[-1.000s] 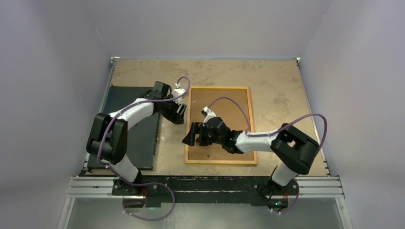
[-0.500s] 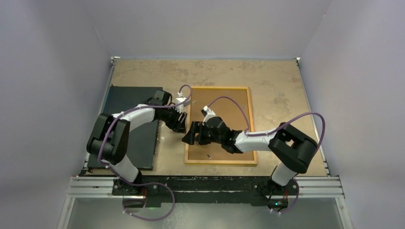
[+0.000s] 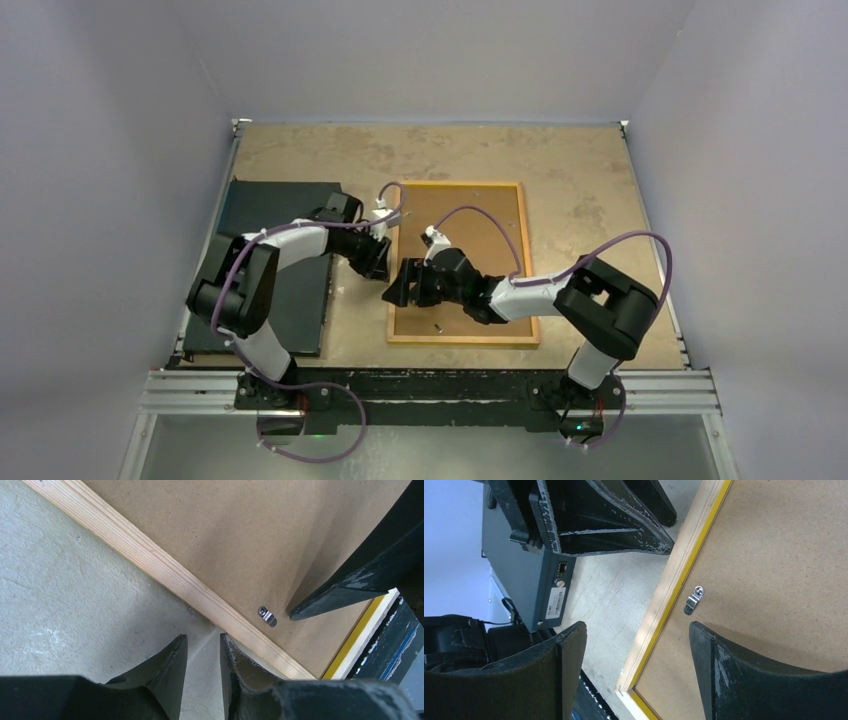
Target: Put the photo into the frame
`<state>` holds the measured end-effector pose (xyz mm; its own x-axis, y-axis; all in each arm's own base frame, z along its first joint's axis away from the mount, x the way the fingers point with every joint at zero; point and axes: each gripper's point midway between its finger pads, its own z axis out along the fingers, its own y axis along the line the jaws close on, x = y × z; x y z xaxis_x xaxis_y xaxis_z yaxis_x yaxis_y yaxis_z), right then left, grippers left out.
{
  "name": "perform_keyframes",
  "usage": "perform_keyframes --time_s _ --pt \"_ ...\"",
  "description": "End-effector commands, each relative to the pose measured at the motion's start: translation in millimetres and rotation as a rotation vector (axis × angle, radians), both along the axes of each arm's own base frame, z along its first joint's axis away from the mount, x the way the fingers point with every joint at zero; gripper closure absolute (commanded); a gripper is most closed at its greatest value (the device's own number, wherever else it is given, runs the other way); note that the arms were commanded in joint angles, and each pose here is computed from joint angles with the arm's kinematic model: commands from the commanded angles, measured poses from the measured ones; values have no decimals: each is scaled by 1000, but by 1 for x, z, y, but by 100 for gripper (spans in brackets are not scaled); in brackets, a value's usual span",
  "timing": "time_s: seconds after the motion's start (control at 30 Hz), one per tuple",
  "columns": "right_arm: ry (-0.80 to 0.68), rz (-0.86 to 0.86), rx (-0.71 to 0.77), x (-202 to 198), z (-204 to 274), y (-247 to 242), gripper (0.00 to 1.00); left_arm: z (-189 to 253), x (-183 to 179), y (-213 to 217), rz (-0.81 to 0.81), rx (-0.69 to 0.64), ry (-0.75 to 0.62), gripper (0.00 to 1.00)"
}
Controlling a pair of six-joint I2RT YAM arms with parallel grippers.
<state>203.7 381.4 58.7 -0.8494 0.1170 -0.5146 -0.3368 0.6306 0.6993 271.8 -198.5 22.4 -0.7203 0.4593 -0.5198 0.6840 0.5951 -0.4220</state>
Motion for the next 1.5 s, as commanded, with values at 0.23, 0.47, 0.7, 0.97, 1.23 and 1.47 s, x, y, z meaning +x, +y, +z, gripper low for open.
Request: perform_keyframes --time_s 0.23,0.47,0.7,0.97,1.23,1.47 --pt "-44 26 25 -2 8 4 24 35 11 -5 -40 -33 -111 64" --pt "-58 48 19 -6 7 1 23 31 17 -10 -25 -37 -130 57" --pt "-59 63 19 -7 6 4 23 13 15 -10 -55 -23 -106 67" --pt "-57 76 6 -3 2 12 23 1 9 -11 -72 -33 -71 79" --pt "-76 82 -5 -1 3 14 23 20 14 -10 -47 -46 -86 77" --pt "-151 102 52 -1 26 14 24 63 14 -13 -64 -119 -122 55"
